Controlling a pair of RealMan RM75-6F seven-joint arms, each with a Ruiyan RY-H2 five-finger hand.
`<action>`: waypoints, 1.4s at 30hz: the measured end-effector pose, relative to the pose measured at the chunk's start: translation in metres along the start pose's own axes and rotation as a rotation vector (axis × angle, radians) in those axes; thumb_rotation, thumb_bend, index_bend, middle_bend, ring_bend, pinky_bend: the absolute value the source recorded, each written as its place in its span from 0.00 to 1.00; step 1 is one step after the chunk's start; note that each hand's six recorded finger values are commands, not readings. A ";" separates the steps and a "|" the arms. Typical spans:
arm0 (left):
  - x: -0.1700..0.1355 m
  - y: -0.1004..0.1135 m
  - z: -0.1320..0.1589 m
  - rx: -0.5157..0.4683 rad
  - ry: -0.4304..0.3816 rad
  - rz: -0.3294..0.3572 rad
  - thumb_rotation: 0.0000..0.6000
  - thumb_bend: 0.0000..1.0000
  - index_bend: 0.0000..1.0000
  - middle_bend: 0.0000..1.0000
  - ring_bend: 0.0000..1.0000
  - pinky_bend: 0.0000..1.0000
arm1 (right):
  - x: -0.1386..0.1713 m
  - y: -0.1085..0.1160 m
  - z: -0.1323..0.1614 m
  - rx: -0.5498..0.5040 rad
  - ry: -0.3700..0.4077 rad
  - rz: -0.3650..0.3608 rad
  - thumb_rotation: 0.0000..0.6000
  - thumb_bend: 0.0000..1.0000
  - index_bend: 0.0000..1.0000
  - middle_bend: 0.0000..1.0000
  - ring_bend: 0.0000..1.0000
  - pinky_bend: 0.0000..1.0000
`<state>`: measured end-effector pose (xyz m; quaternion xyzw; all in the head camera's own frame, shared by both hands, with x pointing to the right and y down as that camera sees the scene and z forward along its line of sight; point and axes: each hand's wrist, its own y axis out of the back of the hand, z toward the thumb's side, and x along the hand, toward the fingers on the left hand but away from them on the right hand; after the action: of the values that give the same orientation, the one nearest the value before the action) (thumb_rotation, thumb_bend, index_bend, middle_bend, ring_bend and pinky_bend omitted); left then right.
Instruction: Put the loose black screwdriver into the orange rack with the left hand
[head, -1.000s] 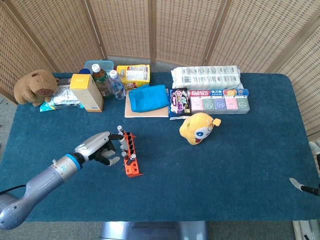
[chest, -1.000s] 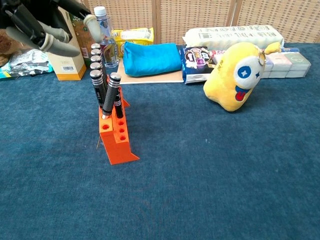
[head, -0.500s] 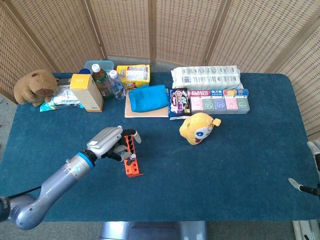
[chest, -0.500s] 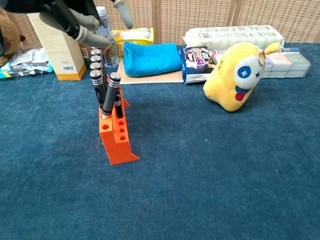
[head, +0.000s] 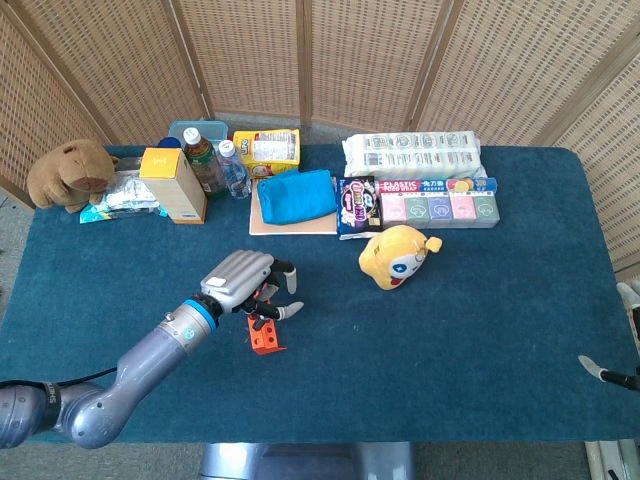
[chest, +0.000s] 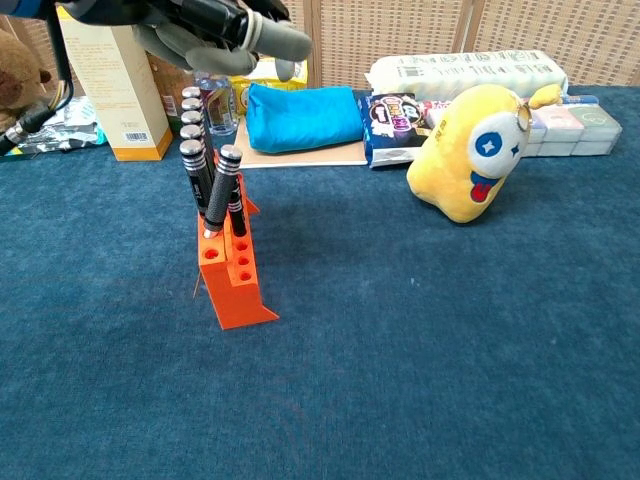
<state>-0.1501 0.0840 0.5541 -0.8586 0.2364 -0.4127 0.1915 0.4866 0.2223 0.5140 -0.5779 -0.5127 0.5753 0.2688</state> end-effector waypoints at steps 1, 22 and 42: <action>0.000 -0.001 0.000 0.011 0.003 -0.002 0.31 0.28 0.52 0.87 0.97 1.00 | 0.000 0.000 0.000 0.000 0.000 -0.001 1.00 0.09 0.07 0.03 0.00 0.00; 0.013 -0.012 0.006 0.323 -0.055 0.001 0.00 0.22 0.60 0.84 0.96 1.00 | -0.001 -0.002 -0.001 0.003 -0.005 0.007 1.00 0.09 0.07 0.03 0.00 0.00; 0.007 -0.029 0.022 0.830 -0.248 0.117 0.00 0.11 0.61 0.63 0.87 1.00 | -0.001 -0.003 -0.002 0.008 -0.014 0.012 1.00 0.09 0.07 0.03 0.00 0.00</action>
<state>-0.1210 0.1066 0.5607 -0.7369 0.0741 -0.3549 0.5705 0.4874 0.2226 0.5179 -0.5760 -0.5087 0.5829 0.2641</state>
